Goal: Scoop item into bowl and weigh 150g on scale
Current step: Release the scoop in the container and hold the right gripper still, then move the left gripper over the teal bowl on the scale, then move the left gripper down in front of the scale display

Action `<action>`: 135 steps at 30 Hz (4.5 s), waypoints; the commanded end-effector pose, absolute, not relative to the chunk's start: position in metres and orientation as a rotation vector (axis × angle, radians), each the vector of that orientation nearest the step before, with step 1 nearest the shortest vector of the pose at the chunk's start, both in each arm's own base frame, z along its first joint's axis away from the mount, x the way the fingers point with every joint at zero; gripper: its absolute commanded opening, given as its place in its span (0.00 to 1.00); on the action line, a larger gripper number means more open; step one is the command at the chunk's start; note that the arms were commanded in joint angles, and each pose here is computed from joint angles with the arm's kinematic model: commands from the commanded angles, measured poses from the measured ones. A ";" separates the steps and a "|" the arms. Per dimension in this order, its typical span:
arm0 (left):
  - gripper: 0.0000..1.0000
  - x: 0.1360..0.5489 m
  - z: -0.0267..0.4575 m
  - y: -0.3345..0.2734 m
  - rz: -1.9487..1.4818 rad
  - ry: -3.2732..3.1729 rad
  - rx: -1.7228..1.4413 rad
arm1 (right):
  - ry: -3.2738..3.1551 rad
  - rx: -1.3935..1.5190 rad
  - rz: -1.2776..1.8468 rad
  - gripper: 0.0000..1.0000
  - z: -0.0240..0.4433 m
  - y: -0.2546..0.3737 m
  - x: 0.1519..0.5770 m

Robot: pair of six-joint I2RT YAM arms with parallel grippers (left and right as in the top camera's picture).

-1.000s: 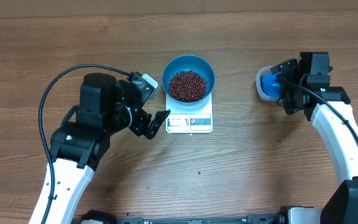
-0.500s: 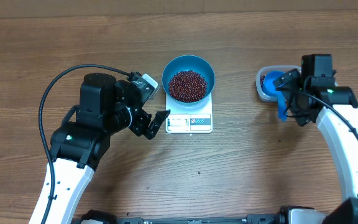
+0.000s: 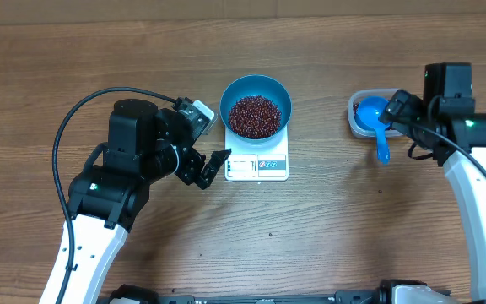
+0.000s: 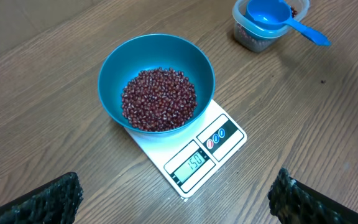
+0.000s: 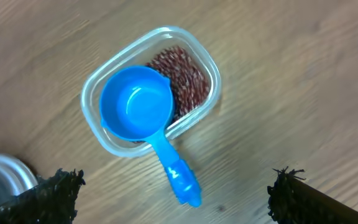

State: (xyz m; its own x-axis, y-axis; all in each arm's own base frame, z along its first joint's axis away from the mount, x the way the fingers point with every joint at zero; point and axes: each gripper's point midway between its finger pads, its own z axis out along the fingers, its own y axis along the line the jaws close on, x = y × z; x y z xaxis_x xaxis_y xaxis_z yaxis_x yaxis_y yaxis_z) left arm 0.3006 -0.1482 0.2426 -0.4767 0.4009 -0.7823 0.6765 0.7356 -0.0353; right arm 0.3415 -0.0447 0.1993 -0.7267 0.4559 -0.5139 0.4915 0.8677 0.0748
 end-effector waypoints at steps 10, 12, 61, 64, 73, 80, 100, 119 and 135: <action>1.00 0.303 0.253 -0.151 -0.459 2.105 0.806 | 2.655 0.152 0.000 1.00 0.222 -0.014 0.319; 1.00 0.303 0.253 -0.151 -0.459 2.105 0.806 | 2.657 0.152 0.000 1.00 0.222 -0.014 0.320; 1.00 0.303 0.251 -0.151 -0.460 2.113 0.807 | 2.658 0.152 0.000 1.00 0.221 -0.014 0.319; 0.99 0.310 0.231 -0.153 -0.474 2.175 0.811 | 2.658 0.152 0.000 1.00 0.221 -0.014 0.319; 1.00 0.362 0.179 -0.192 -0.705 2.193 0.790 | 2.658 0.152 0.000 1.00 0.221 -0.014 0.319; 1.00 0.385 0.111 -0.204 -0.647 2.304 0.807 | 2.658 0.152 0.000 1.00 0.221 -0.014 0.319; 0.99 0.395 0.138 -0.223 -0.496 2.291 0.826 | 2.658 0.152 0.001 1.00 0.221 -0.014 0.319; 0.99 0.354 0.173 -0.192 -0.452 2.548 0.618 | 2.658 0.152 0.000 1.00 0.221 -0.014 0.319; 1.00 0.299 0.150 -0.200 -0.154 2.756 0.389 | 2.658 0.152 0.001 1.00 0.221 -0.014 0.319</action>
